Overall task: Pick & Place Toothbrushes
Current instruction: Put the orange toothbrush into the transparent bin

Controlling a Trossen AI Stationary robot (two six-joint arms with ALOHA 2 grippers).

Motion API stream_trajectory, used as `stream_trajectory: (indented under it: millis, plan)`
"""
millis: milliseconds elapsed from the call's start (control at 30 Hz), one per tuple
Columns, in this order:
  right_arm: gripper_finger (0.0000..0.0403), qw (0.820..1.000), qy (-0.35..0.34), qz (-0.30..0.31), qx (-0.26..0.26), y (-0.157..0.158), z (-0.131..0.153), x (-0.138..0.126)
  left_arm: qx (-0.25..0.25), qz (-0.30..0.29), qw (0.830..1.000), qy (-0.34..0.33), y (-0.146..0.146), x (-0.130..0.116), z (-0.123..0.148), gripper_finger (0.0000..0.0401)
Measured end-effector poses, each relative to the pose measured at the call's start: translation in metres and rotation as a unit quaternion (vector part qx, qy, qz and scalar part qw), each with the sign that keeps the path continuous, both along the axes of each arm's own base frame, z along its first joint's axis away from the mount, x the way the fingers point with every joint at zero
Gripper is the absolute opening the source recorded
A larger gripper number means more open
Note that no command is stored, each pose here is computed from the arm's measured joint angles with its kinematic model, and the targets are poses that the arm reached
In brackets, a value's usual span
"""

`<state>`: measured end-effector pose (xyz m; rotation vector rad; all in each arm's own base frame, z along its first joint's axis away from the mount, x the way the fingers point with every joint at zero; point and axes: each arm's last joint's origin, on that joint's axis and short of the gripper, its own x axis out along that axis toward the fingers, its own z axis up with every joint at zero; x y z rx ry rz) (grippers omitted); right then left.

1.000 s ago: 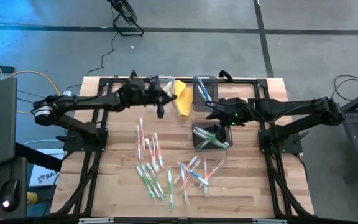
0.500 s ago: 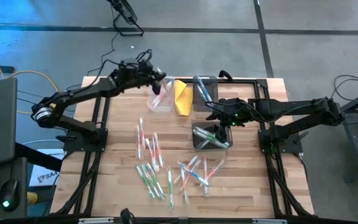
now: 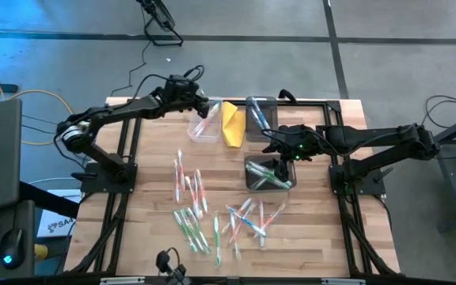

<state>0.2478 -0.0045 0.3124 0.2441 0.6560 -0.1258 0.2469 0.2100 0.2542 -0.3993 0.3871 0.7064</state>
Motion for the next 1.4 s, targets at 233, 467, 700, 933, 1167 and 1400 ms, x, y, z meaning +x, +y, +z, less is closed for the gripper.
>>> stream_trajectory:
  millis: [233, 467, 700, 933, 1167, 1400]
  plan:
    - [0.0226, 1.000, 0.000, 0.000, 0.000, 0.000, 0.000, 0.000, -0.049, 0.013, 0.999, -0.015, 0.010, 0.012, -0.025, 0.0006]
    - [0.0226, 1.000, 0.000, 0.000, 0.000, 0.000, 0.000, 0.000, -0.075, 0.023, 0.997, -0.006, 0.012, 0.016, -0.038, 0.0006]
    - [0.0226, 1.000, 0.000, 0.000, 0.000, 0.000, 0.000, 0.000, -0.087, 0.031, 0.996, -0.005, 0.013, 0.015, -0.040, 0.0024]
    - [0.0226, 1.000, 0.000, 0.000, 0.000, 0.000, 0.000, 0.000, -0.088, 0.104, 0.990, 0.022, 0.013, 0.011, -0.045, 0.0096]
    - [0.0226, 1.000, 0.000, 0.000, 0.000, 0.000, 0.000, 0.000, -0.082, 0.136, 0.986, 0.050, 0.013, 0.007, -0.048, 0.0166]
    - [0.0226, 1.000, 0.000, 0.000, 0.000, 0.000, 0.000, 0.000, -0.072, 0.141, 0.986, 0.048, 0.014, 0.008, -0.047, 0.0204]
